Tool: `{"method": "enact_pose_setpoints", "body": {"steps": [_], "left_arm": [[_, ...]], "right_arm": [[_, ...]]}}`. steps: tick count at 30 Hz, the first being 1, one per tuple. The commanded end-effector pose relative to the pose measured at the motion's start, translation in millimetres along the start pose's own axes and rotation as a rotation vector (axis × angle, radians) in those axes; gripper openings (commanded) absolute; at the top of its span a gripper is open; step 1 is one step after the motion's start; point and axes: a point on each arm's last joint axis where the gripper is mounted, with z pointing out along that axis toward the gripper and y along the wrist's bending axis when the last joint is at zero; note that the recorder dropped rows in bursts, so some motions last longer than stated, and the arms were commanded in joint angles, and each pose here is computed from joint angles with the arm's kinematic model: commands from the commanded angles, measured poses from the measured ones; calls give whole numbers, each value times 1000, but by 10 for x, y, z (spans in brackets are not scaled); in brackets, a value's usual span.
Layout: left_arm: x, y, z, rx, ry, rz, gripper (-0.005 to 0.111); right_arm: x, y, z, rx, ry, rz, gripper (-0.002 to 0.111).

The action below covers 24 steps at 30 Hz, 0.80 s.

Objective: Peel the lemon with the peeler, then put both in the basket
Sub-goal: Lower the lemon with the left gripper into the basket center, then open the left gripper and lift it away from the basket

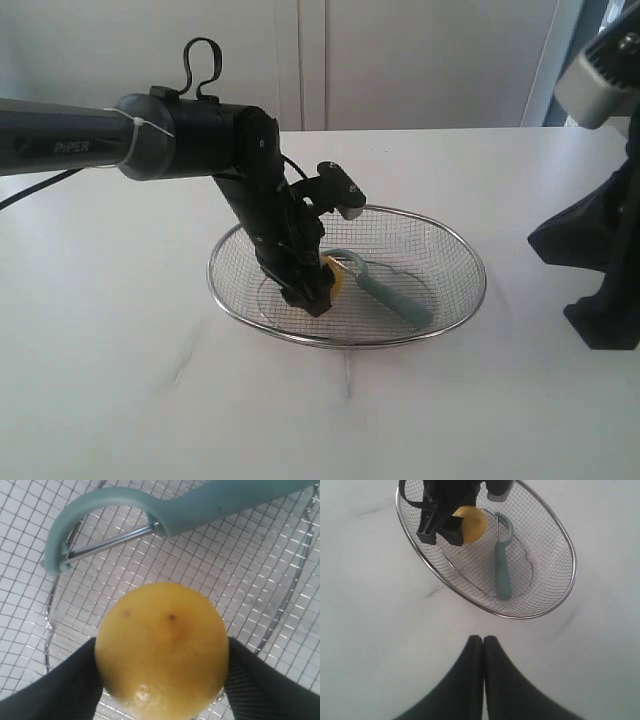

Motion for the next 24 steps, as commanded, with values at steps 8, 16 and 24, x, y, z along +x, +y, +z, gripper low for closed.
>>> {"method": "enact_pose_setpoints", "body": {"steps": [8, 16, 24], "left_arm": [[-109, -44, -327, -14, -67, -9, 80], [-110, -140, -774, -7, -79, -13, 71], [24, -365, -1452, 39, -39, 10, 30]], "right_arm": [[23, -2, 1, 2, 2, 22, 0], [21, -2, 1, 3, 0, 22, 0], [10, -8, 1, 8, -13, 22, 0]]}}
